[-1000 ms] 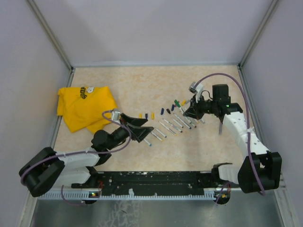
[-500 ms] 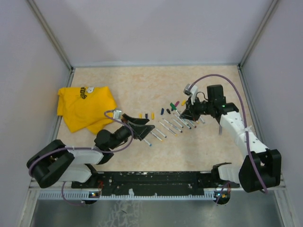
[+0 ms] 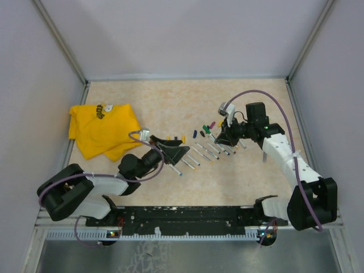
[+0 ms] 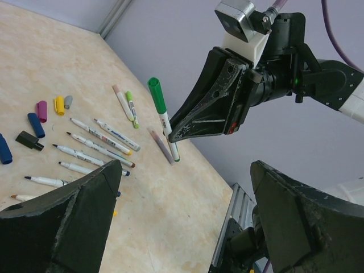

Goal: Open the pen caps
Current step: Pick up the pen from the center of the board.

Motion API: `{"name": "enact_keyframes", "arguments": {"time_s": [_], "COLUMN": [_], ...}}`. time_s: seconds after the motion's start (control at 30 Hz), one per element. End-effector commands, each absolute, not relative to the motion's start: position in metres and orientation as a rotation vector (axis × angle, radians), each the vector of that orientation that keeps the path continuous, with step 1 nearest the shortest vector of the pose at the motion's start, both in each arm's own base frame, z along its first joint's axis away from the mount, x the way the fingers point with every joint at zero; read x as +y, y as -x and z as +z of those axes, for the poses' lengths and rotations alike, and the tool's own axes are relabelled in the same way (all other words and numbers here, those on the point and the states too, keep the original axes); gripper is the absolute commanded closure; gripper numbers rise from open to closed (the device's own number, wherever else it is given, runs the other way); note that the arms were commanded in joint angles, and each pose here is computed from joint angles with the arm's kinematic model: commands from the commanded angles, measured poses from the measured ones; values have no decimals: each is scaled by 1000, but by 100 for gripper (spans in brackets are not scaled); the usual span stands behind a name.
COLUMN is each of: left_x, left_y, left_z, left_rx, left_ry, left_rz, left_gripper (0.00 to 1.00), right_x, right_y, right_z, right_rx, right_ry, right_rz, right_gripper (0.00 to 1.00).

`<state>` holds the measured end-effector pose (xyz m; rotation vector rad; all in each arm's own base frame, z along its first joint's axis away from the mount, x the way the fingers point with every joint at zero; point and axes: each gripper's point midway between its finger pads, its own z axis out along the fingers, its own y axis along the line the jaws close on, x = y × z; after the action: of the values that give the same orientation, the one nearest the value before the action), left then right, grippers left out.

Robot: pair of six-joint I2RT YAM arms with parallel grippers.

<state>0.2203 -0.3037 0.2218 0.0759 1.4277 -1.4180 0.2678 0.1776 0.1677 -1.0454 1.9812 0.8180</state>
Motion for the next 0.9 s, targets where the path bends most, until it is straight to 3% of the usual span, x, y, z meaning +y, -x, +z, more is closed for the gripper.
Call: {"name": "enact_keyframes", "arguments": {"time_s": [0.0,0.43,0.87], "left_x": [-309,-339,-381], "left_y": [-228,-258,-289], "left_z": [238,234,227], "left_rx": [1370,1387,1396], "left_ry": [-27,88,32], "left_rz": [-1423,-1403,-1367], "left_gripper": [1,8,25], "right_x": [181,185,192], "right_y": [-269,-267,-259], "right_z": [169,168,169], "right_rx": [1950,1947,1921], "right_ry": [1074,1091,1139], "right_rz": [808,813,844], "right_gripper": [100,100,100]}}
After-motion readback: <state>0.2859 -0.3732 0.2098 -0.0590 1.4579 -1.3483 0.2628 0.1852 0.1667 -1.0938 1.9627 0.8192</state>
